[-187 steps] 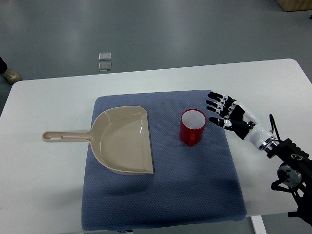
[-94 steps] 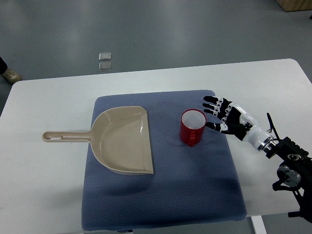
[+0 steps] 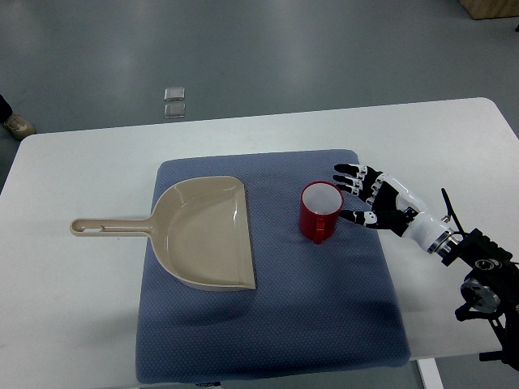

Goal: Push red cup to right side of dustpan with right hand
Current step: 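Move the right hand toward the red cup, palm facing it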

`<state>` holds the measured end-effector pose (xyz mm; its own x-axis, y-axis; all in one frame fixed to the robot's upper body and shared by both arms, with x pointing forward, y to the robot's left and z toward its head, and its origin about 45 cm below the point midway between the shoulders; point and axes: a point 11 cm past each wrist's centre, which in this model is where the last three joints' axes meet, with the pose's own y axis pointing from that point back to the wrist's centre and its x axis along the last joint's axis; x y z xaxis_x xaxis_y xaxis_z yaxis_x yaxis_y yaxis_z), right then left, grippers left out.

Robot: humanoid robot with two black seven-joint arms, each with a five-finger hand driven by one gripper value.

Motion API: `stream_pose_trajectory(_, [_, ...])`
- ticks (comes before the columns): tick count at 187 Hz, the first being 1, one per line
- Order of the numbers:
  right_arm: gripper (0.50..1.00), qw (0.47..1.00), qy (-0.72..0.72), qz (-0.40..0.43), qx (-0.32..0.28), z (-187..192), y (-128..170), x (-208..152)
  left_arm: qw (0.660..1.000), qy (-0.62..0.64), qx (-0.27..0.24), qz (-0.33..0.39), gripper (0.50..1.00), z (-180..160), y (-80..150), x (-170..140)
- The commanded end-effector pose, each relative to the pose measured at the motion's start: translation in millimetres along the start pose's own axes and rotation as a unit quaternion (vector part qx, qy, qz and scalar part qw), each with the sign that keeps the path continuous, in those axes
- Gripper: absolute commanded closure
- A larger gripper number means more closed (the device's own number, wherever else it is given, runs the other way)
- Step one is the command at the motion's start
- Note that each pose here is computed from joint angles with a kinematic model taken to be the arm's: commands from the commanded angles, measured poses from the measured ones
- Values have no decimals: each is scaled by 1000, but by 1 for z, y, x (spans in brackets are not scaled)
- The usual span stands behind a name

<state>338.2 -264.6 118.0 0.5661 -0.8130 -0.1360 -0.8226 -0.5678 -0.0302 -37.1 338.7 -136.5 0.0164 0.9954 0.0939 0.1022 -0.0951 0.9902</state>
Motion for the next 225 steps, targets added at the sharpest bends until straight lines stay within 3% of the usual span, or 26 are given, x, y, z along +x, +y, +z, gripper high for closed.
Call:
stream_pose_trajectory(1, [589, 1000, 2, 2, -3, 3, 0, -1, 1000, 0, 0, 0, 500, 0, 0, 0])
stream_pose_trajectory(134, [589, 999, 10, 22, -29, 20, 8, 4, 1000, 0, 0, 0, 500, 0, 0, 0])
stream_pose_trajectory(225, [589, 999, 19, 27, -18, 17, -4, 1, 1000, 0, 0, 0, 500, 0, 0, 0])
